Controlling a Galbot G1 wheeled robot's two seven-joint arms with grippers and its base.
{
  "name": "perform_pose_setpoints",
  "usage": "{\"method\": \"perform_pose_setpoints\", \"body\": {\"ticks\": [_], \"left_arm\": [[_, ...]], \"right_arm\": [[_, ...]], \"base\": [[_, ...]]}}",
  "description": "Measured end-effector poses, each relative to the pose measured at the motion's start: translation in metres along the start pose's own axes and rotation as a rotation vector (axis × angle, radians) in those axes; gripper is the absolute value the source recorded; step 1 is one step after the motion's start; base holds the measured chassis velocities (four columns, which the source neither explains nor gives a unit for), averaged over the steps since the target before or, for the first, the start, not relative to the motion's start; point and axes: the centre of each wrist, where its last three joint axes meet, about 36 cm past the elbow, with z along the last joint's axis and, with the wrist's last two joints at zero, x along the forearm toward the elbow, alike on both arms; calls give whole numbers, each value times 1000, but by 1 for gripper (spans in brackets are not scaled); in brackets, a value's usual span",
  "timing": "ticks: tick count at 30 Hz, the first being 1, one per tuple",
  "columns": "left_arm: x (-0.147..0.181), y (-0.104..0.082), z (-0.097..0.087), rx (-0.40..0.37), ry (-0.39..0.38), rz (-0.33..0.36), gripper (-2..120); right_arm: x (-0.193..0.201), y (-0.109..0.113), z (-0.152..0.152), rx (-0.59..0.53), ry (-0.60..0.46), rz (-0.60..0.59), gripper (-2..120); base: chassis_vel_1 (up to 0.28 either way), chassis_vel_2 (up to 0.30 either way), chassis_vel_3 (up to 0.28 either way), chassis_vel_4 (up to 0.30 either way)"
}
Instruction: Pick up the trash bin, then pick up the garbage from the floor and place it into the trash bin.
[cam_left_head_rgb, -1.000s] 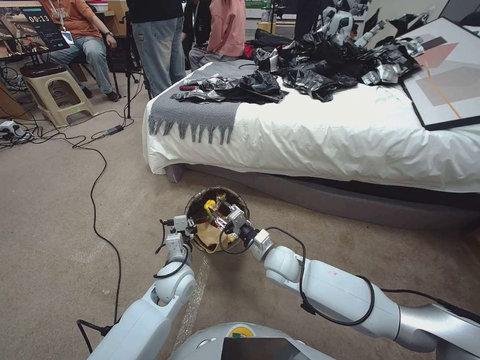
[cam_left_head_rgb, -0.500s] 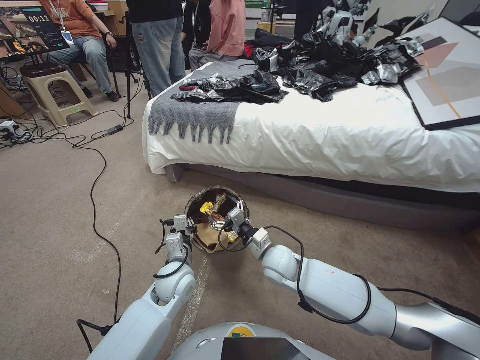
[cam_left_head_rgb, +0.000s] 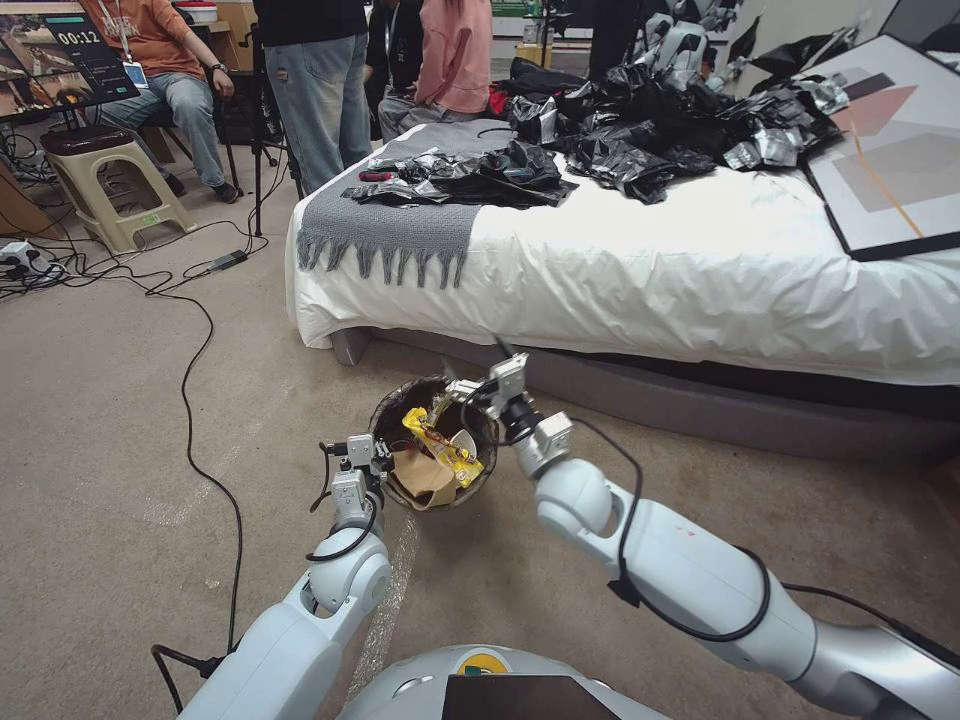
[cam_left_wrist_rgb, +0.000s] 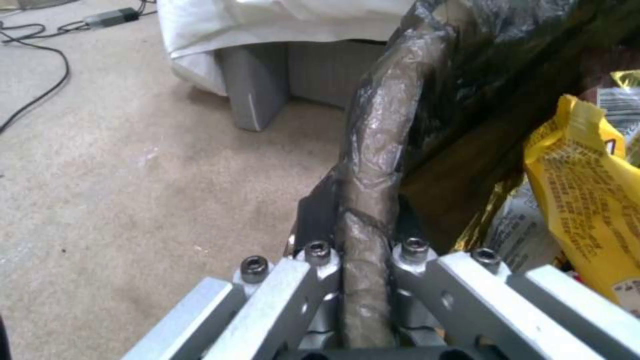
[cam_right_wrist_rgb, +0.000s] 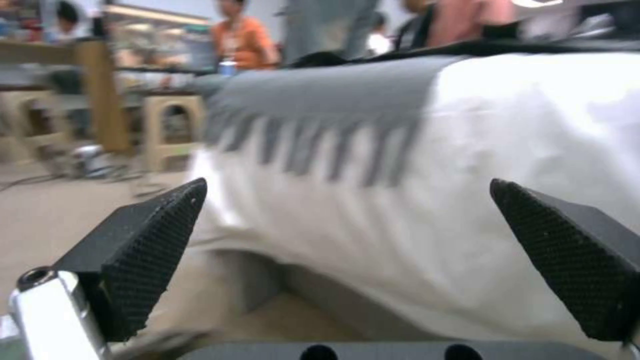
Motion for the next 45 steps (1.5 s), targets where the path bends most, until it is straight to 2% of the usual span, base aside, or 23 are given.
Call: {"method": "perform_pose_setpoints", "body": {"ticks": [10, 14, 16, 17, 20, 21, 23, 27, 29, 33, 36, 40, 45], "left_arm": [[2, 0, 1, -1, 1, -1, 2], [2, 2, 1, -6, 0, -7, 2], [2, 4, 1, -9, -3, -10, 2], [2, 4, 1, -9, -3, -10, 2], [4, 8, 2, -13, -9, -23, 2], [4, 8, 2, -13, -9, -23, 2], [5, 10, 1, -11, -13, -36, 2], [5, 10, 1, -10, -15, -36, 2], [7, 10, 2, -10, -12, -36, 2], [11, 10, 2, -9, -12, -37, 2], [13, 11, 2, -9, -11, -40, 2], [15, 12, 2, -8, -13, -39, 2], [16, 10, 2, 5, -8, -43, 2]], "right_arm": [[-4, -15, -44, -68, -85, 146, 100], [5, -37, -63, -76, -91, 263, 100], [23, -56, -67, -71, -68, 355, 100], [23, -56, -67, -71, -68, 355, 100], [47, -79, -72, -40, -56, 479, 100], [47, -79, -72, -40, -56, 479, 100], [68, -91, -76, -28, -58, 581, 100], [89, -91, -66, -24, -32, 646, 100], [104, -90, -50, -5, -16, 701, 100], [115, -87, -40, -3, 1, 746, 100], [123, -68, -29, -46, 26, 814, 100], [130, -51, -26, -71, 35, 844, 100], [139, -43, -25, -61, 41, 854, 100]], "base": [[0, 0, 0, 0], [0, 0, 0, 0], [0, 0, 0, 0], [0, 0, 0, 0], [0, 0, 0, 0], [0, 0, 0, 0], [0, 0, 0, 0], [0, 0, 0, 0], [0, 0, 0, 0], [0, 0, 0, 0], [0, 0, 0, 0], [0, 0, 0, 0], [0, 0, 0, 0]]}}
